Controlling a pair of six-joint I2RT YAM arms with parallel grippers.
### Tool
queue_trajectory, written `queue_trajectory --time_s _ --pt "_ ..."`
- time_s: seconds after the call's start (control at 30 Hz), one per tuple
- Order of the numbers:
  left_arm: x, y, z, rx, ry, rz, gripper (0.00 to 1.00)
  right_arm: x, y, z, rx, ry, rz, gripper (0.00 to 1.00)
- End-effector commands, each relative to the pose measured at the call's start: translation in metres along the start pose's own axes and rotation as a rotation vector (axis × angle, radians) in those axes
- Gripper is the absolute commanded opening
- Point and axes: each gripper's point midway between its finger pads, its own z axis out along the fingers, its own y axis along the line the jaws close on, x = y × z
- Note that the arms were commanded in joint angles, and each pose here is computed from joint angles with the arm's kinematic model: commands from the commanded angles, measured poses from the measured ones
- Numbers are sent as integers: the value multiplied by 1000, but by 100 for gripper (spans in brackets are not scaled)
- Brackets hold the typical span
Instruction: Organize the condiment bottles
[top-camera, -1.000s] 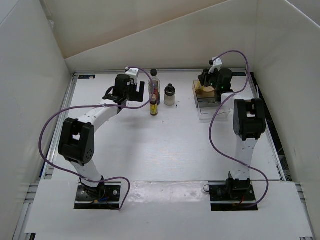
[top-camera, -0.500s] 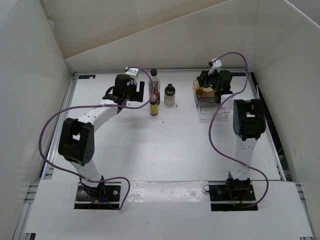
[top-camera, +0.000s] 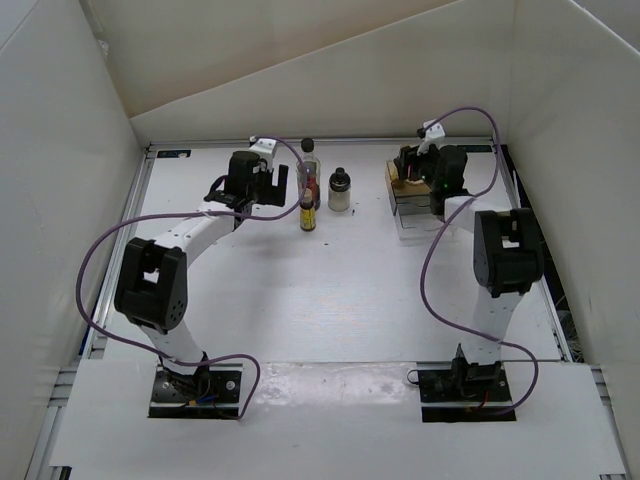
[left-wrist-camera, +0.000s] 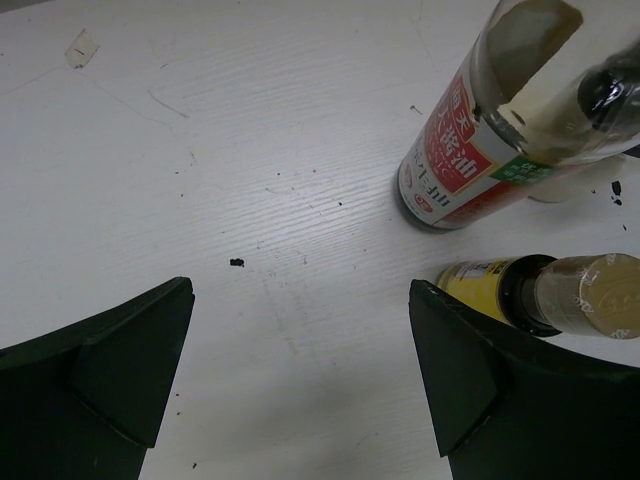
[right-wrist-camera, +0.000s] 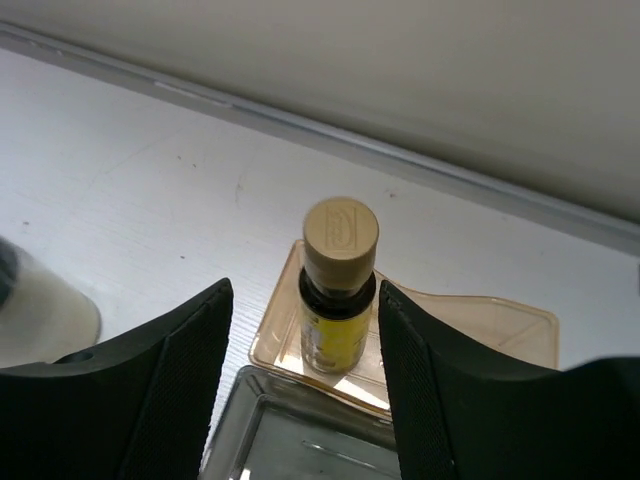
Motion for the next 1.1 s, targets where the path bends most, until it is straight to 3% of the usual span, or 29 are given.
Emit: queue_trajectory --time_s 0.0,0.2,0.4,0.67,1.07 --pt "-29 2 -22 6 -89 -14 100 -75 1 -23 38 -156 -95 63" --pt "-29 -1 -27 18 -102 -37 100 -114 33 -60 -18 -206 -110 65" --pt "-27 -3 -28 28 -108 -54 100 -115 106 -74 -208 -192 -110 65" --pt "-18 1 -32 10 -98 -44 100 -80 168 -55 -371 -134 -90 65" --pt "-16 11 -27 -9 -89 -48 100 -32 183 -4 -448 -52 -19 65"
